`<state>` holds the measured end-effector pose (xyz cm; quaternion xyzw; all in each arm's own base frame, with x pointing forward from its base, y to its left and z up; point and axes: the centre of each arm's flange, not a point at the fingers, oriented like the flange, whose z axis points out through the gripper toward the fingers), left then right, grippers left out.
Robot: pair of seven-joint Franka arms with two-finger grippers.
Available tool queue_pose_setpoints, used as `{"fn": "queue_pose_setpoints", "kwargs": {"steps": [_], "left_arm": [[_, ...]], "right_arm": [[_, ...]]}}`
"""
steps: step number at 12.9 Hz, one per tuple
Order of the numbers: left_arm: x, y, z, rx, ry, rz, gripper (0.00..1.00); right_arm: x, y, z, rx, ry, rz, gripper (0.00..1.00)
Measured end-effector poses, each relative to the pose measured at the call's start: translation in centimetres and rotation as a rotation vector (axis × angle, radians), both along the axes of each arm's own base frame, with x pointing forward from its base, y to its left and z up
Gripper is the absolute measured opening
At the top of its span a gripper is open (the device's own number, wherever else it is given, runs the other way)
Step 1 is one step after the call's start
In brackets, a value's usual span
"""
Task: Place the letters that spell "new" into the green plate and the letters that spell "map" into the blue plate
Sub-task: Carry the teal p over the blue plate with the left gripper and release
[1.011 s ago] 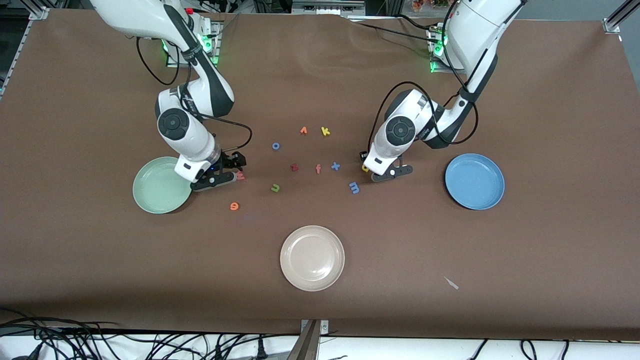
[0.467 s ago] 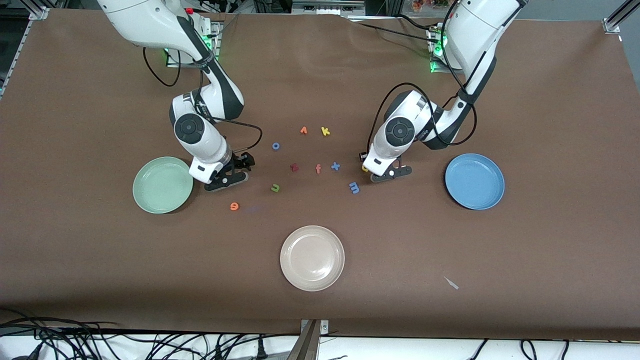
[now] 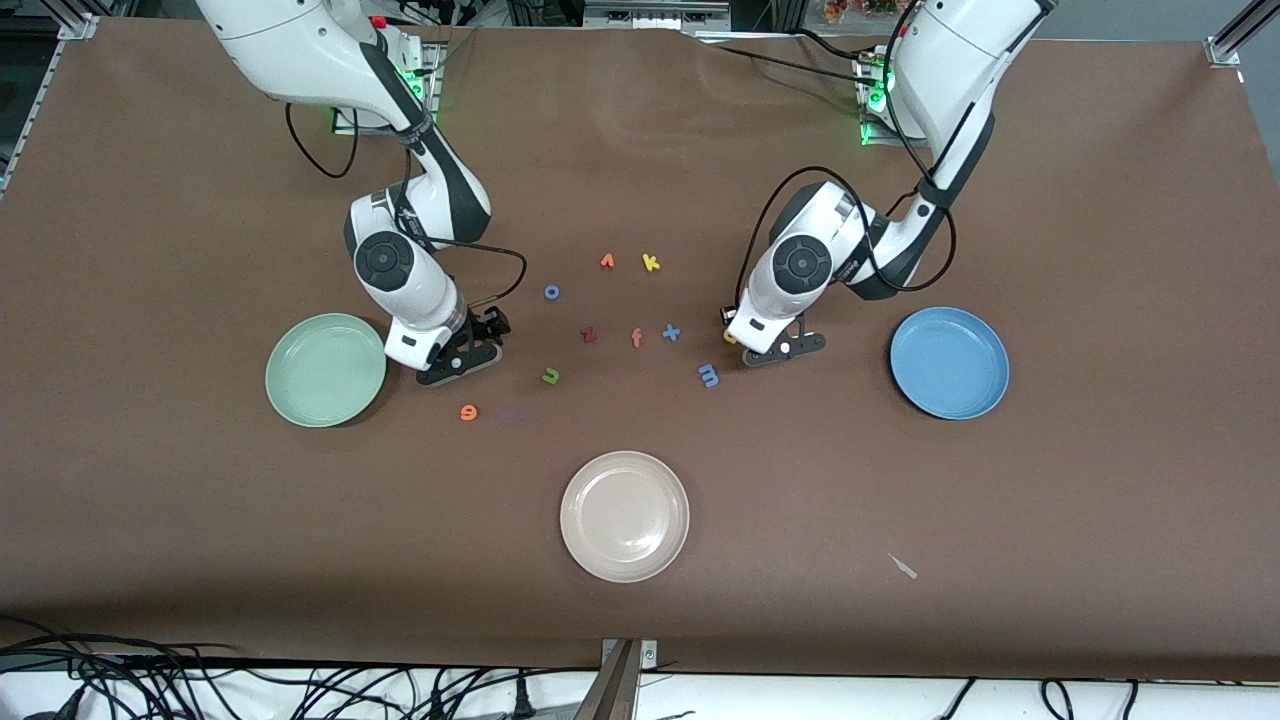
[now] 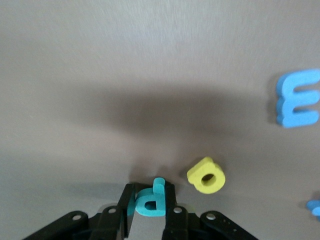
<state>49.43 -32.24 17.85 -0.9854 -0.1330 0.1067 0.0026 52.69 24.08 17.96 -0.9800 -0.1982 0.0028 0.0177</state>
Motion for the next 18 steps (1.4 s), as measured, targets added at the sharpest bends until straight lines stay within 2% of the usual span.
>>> {"fn": "queue_pose_setpoints", "kwargs": {"steps": [1,3,4,5,6,8,9,10,11,12,15,18], "left_arm": [[0.8,0.6,1.3,0.017,0.015,0.005,0.28],[3.4,2.8,6.5,0.059,0.066,-0.004,0.28],[4.9,4.6,9.7,0.072,0.083,-0.003,0.28],[6.2,6.9,12.7,0.084,0.087,-0.003,0.28],[7.5,9.5,15.0,0.100,0.075,-0.009,0.28],[9.3,15.4,17.7,0.129,0.055,-0.045,0.28],[10.0,18.5,18.1,0.124,0.057,-0.067,0.28],[10.6,21.6,18.0,0.111,0.064,-0.089,0.28],[11.0,24.8,17.8,0.091,0.073,-0.113,0.28],[11.4,28.1,17.4,0.069,0.084,-0.131,0.28],[11.9,34.6,13.6,0.035,0.085,-0.149,0.28],[12.4,35.1,7.0,0.036,0.095,-0.177,0.28]], "right_arm": [[-0.1,0.1,-0.1,-0.002,0.001,0.004,0.84],[-0.2,0.1,-0.5,-0.004,0.004,0.008,0.71],[-0.2,0.2,-0.7,-0.005,0.005,0.012,0.71],[-0.2,0.3,-0.6,-0.005,0.002,0.016,0.66],[-0.2,0.4,-0.6,-0.005,0.001,0.018,0.65],[-0.1,0.4,-0.5,-0.005,-0.004,0.020,0.48],[-0.1,0.4,-0.4,-0.005,-0.005,0.021,0.38],[-0.1,0.5,-0.4,-0.005,-0.005,0.021,0.38],[-0.1,0.6,-0.3,-0.004,-0.007,0.023,0.30],[-0.2,0.8,-0.1,-0.002,-0.010,0.026,0.28],[0.2,0.9,0.0,-0.001,-0.015,0.026,0.28],[2.3,0.0,2.1,-0.023,0.008,0.002,0.28]]}}
